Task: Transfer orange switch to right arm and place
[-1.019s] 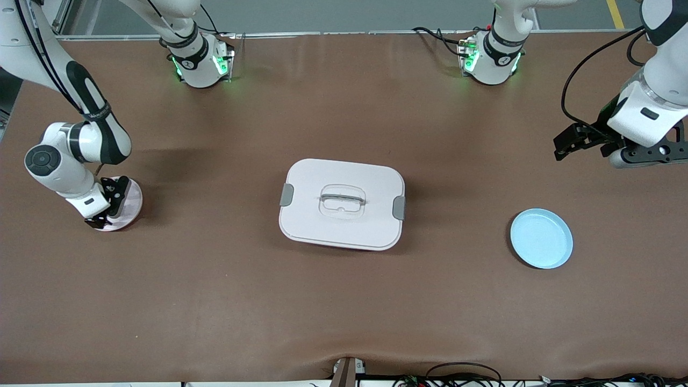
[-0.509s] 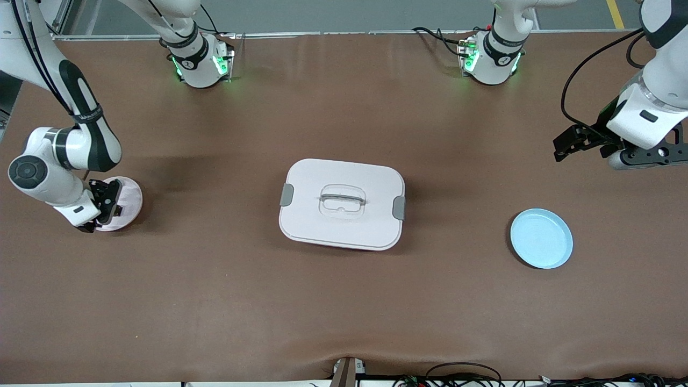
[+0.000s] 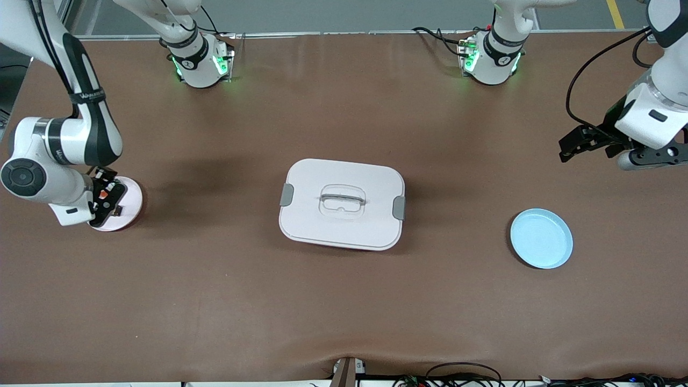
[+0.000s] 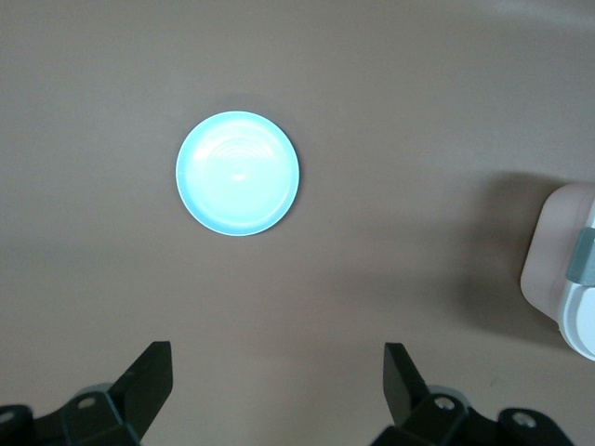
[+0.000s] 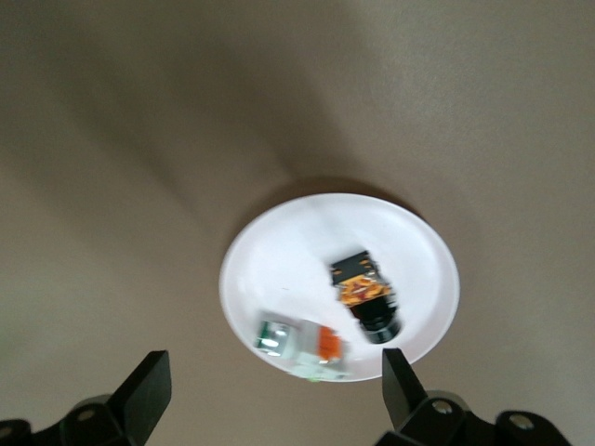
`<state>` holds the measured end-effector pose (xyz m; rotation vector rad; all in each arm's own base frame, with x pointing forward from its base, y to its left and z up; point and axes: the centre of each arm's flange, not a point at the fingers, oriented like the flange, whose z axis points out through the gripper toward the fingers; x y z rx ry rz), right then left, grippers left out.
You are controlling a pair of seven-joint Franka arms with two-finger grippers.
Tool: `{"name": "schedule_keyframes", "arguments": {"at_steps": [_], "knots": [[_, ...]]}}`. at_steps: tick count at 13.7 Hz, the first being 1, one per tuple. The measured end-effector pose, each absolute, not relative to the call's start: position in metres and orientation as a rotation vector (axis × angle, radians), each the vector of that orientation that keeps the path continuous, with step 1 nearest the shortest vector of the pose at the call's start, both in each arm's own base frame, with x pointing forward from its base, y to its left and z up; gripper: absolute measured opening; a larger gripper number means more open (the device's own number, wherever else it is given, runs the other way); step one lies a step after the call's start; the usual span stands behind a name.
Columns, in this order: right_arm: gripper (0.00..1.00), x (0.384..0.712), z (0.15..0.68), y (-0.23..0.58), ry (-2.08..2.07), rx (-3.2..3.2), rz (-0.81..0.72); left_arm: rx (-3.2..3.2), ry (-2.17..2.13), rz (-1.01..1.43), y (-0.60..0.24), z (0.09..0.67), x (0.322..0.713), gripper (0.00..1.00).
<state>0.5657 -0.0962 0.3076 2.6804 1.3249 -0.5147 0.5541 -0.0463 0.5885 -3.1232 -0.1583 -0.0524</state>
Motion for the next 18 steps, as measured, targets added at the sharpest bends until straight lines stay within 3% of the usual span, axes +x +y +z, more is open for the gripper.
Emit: {"name": "schedule_keyframes", "arguments": {"at_steps": [7,18], "knots": [[1.0,0.559,0.386,-0.022,0.859,2.84,-0.397,-3.115,-0.186,0.029,-0.033,0.583,0.55,1.0],[1.0,0.57,0.504,0.0,0.656,3.001,-0.395,-3.121,-0.015,0.047,-0.035,0.584,0.548,1.0]]}}
